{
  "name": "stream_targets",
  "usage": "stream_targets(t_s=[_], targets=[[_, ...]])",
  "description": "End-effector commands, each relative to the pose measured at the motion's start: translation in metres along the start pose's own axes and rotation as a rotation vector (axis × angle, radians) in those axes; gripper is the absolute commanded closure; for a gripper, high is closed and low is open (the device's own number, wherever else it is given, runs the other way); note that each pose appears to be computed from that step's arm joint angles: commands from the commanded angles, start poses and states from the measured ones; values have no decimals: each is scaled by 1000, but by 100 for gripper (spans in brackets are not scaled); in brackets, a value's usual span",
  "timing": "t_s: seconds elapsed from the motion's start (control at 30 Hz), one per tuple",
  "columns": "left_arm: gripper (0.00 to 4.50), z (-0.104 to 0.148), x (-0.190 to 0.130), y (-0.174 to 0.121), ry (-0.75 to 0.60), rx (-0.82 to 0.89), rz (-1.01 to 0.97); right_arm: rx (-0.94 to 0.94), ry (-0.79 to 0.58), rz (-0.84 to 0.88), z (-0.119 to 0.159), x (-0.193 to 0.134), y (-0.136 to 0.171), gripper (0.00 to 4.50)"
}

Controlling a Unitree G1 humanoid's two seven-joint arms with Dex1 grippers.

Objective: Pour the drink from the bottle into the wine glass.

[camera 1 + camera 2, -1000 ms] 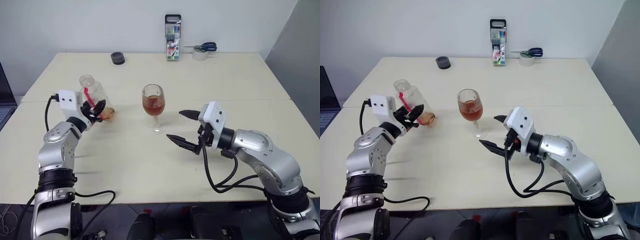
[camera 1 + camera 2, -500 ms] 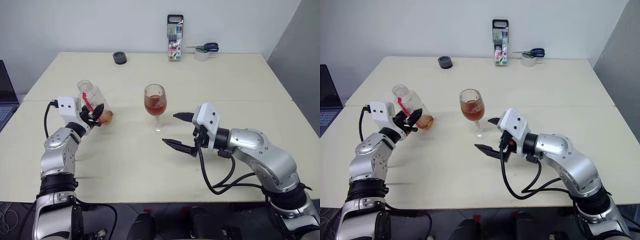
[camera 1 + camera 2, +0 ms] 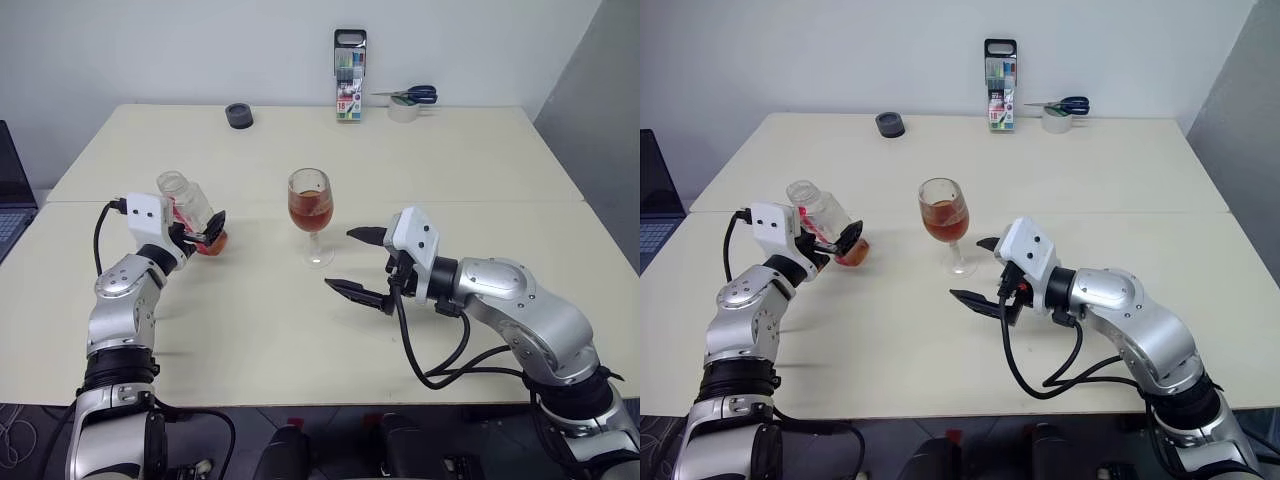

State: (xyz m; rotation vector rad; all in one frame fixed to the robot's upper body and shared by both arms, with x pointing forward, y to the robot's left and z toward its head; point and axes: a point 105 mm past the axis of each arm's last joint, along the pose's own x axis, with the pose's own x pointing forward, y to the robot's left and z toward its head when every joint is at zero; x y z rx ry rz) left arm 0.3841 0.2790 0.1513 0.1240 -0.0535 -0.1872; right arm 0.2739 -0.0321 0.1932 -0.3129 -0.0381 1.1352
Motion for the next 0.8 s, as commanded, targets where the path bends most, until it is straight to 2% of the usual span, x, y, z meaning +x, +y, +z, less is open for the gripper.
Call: stream_targets(t_s=[0.03, 0.13, 0.37, 0.53, 0.63, 0.8], targets=[[2, 14, -3, 1, -46, 69, 12, -22, -26, -17, 2, -2, 1, 0], [2, 11, -11, 5, -39, 85, 42, -17, -8, -103, -20, -6, -6, 0], [2, 4, -47, 3, -14, 191, 145, 105, -122, -518, -60, -30, -33, 0], [2, -5, -68, -13, -13, 167, 146, 217, -170, -791, -86, -55, -43, 0], [2, -11, -71, -18, -9, 147, 153, 239, -170, -886, -98, -65, -46, 0], [2, -7, -70, -23, -54, 143, 155, 232, -192, -980, -100, -76, -57, 0]])
